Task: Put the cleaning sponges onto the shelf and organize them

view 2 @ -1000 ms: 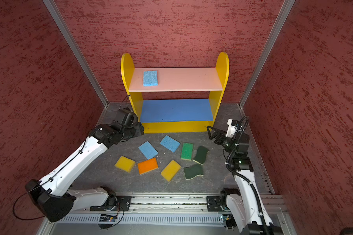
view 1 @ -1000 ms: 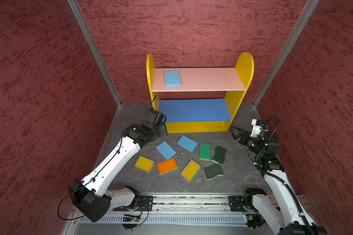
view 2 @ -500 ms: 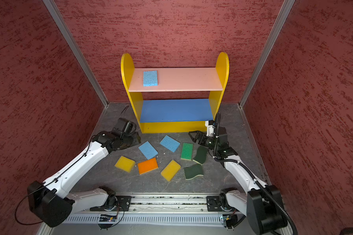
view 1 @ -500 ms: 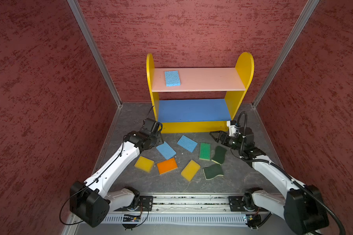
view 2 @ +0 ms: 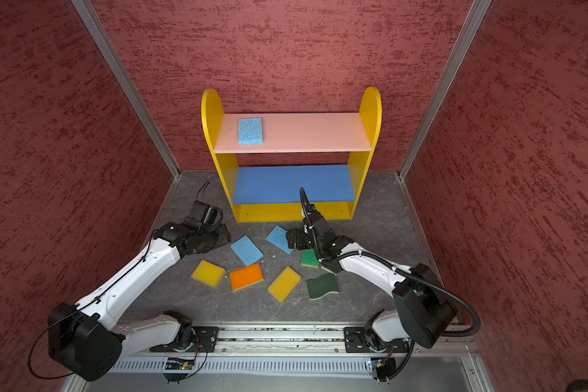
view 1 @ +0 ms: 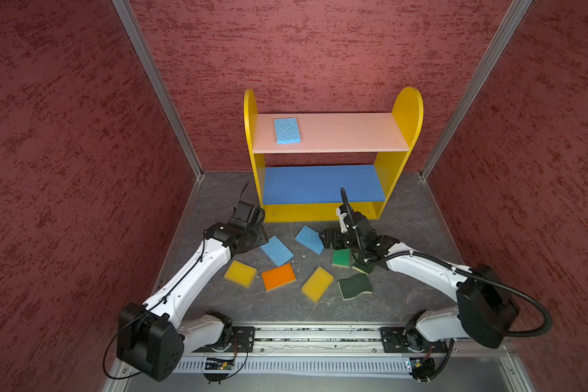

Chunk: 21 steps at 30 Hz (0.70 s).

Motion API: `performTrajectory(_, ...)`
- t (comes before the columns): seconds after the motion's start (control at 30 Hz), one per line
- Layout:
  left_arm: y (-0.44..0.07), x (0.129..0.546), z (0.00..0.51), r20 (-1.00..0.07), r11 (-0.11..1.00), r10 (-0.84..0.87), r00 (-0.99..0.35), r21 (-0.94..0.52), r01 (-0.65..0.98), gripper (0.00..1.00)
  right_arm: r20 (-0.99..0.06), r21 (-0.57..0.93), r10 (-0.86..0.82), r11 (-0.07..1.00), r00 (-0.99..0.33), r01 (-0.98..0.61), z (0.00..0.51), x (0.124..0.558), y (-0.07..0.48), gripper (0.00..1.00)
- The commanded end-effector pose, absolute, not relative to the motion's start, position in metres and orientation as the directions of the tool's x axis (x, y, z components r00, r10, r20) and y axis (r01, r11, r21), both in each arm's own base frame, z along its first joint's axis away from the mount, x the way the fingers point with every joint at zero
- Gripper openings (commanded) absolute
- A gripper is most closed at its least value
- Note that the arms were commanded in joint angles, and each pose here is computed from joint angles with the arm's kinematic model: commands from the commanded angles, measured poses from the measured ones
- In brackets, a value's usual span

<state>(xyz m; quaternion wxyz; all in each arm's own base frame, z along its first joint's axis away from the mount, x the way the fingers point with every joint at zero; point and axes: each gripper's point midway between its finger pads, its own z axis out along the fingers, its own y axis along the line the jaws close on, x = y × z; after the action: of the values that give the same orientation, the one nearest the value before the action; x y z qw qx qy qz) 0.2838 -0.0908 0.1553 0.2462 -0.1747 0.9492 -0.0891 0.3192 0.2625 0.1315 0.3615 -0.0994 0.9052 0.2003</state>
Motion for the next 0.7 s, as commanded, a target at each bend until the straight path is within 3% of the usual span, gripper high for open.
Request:
performTrajectory(0.0, -0.089, 0.287, 0.155, -0.450, 0.923, -0.376, -0.810, -0.261, -0.283, 0.61, -0.722, 0.079, -0.165, 0.946, -0.672, -0.316, 0.128, 0.325, 0.261, 0.99)
performTrajectory(0.2, -0.087, 0.290, 0.150, -0.440, 0.922, -0.381, -0.813, -0.253, -0.295, 0.60, -0.765, 0.197, -0.104, 0.902, -0.635, -0.384, 0.159, 0.319, 0.285, 0.99)
performTrajectory(0.37, -0.087, 0.294, 0.144, -0.424, 0.917, -0.391, -0.817, -0.253, -0.308, 0.60, -0.821, 0.194, 0.012, 0.946, -0.571, -0.260, 0.185, 0.325, 0.255, 0.99)
performTrajectory(0.67, -0.092, 0.305, 0.135, -0.400, 0.911, -0.403, -0.823, -0.259, -0.320, 0.60, -0.730, 0.071, -0.184, 0.938, -0.659, -0.340, 0.139, 0.327, 0.271, 0.99)
